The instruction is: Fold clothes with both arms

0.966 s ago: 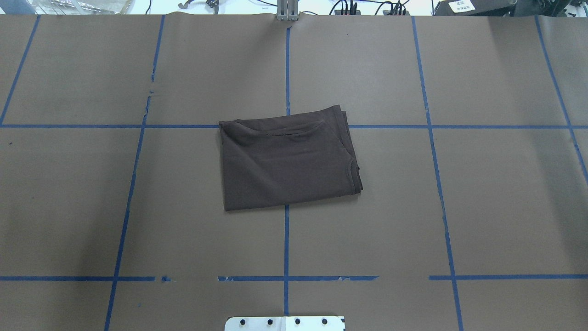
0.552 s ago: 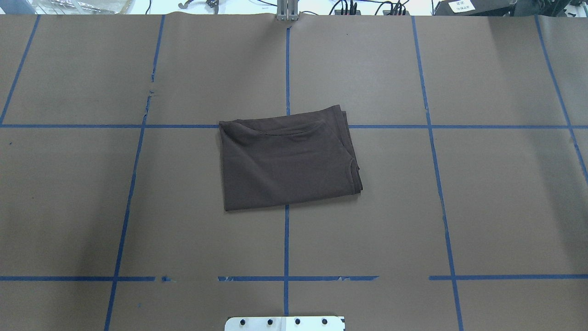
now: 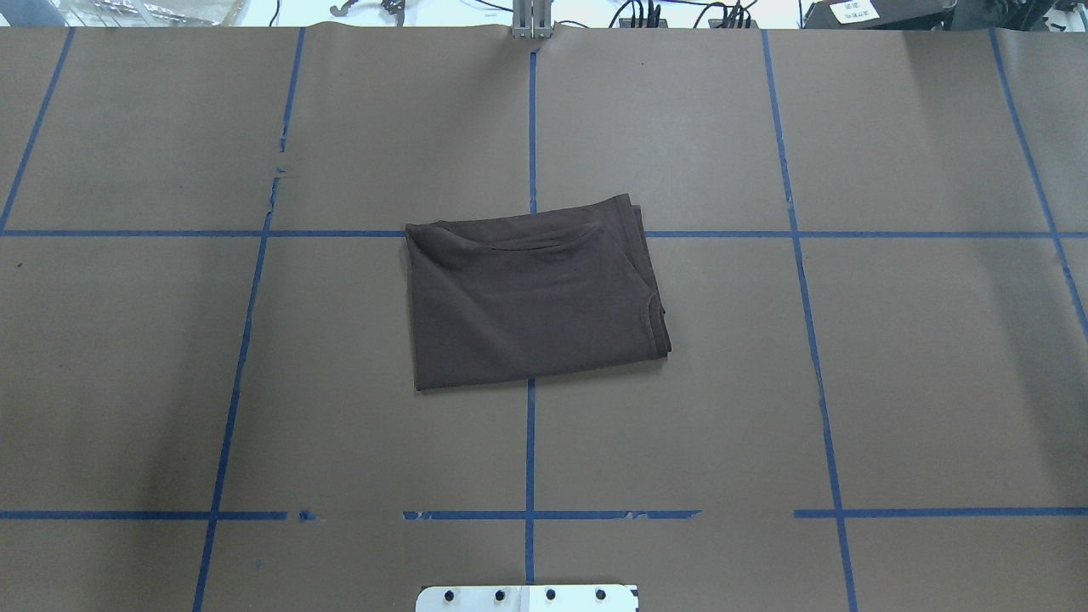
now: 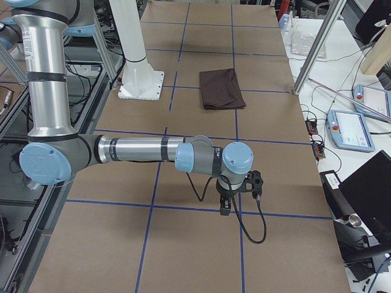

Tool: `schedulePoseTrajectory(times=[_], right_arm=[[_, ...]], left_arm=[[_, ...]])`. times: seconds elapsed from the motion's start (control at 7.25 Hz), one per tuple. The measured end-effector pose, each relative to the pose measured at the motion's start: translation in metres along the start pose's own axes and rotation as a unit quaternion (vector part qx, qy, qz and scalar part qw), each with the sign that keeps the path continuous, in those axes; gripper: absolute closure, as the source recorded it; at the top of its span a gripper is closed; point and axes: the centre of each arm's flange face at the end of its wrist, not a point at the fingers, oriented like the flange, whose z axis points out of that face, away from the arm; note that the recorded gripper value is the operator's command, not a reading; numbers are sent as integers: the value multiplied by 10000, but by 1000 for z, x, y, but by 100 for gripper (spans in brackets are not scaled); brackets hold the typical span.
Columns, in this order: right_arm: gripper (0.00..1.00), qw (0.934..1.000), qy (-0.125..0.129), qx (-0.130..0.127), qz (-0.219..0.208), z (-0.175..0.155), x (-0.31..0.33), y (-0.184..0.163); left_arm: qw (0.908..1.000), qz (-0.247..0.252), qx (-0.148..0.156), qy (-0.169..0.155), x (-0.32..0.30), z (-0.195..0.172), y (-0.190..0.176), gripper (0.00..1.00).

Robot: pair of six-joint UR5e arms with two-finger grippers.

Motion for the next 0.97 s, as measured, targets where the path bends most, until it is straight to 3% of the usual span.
schedulePoseTrajectory(times=[0.97], right_arm=[[0,10000,0,14,-13,-1,-1,-1]], left_arm=[[10000,-60,-9,11,0,0,0,0]])
